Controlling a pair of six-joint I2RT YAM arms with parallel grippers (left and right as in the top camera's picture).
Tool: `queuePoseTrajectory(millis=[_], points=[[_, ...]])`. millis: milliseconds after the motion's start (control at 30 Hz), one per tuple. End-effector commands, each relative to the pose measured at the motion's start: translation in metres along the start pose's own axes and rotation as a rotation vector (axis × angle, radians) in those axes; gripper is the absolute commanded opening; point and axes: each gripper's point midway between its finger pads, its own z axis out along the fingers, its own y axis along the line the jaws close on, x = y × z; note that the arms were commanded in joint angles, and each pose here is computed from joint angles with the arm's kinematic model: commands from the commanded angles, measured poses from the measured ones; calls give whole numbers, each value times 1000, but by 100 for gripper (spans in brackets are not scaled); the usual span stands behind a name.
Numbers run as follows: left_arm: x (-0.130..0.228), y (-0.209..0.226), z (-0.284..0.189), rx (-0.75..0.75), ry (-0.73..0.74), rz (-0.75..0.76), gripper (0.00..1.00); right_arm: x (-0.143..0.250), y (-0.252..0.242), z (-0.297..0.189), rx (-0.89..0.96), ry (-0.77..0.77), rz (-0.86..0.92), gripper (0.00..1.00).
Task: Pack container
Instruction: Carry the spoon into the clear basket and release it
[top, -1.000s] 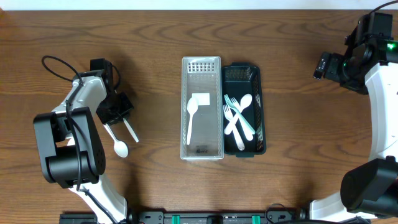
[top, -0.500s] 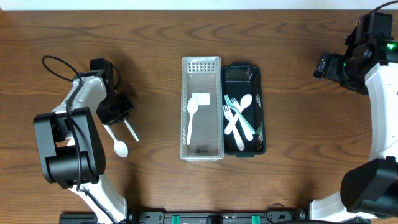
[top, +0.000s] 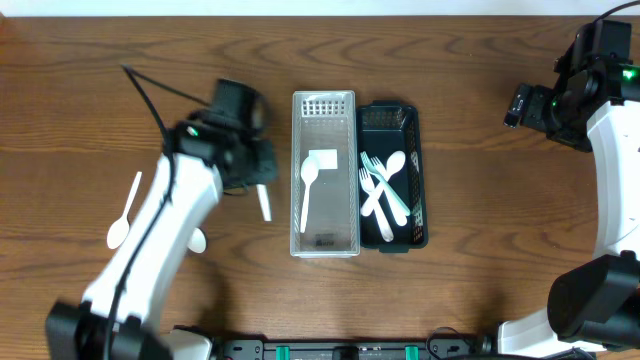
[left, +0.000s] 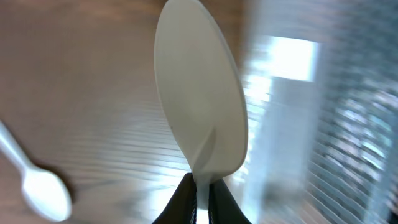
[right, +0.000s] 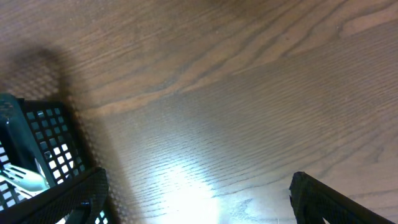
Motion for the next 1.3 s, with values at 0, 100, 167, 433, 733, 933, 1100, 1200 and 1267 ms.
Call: queuePoseTrajectory(millis=[0, 100, 167, 433, 733, 933, 1100, 1200, 1267], points=[[10, -45, -13, 72, -43, 141, 6, 1, 3, 1, -6, 5, -21, 97], [14, -73, -10, 116, -63, 212, 6, 1, 3, 1, -6, 5, -21, 96], [15, -88, -2, 134, -66, 240, 6, 1, 3, 1, -6, 5, -21, 96], [20, -100, 58, 99, 21, 249, 6, 1, 3, 1, -6, 6, -21, 97], [15, -102, 59, 95, 7, 287, 38, 2, 3, 1, -5, 8, -21, 97], [-17, -86, -4, 29, -172, 297, 54, 4, 2, 1, -3, 17, -23, 97], [-29, -4, -66, -107, -272, 25, 71, 4, 2, 1, -2, 16, -24, 96], [-19, 64, -88, -213, -257, -232, 84, 3, 3, 1, -4, 12, -24, 97], [-9, 104, -93, -262, -220, -367, 92, 1, 3, 1, -5, 6, -24, 97]])
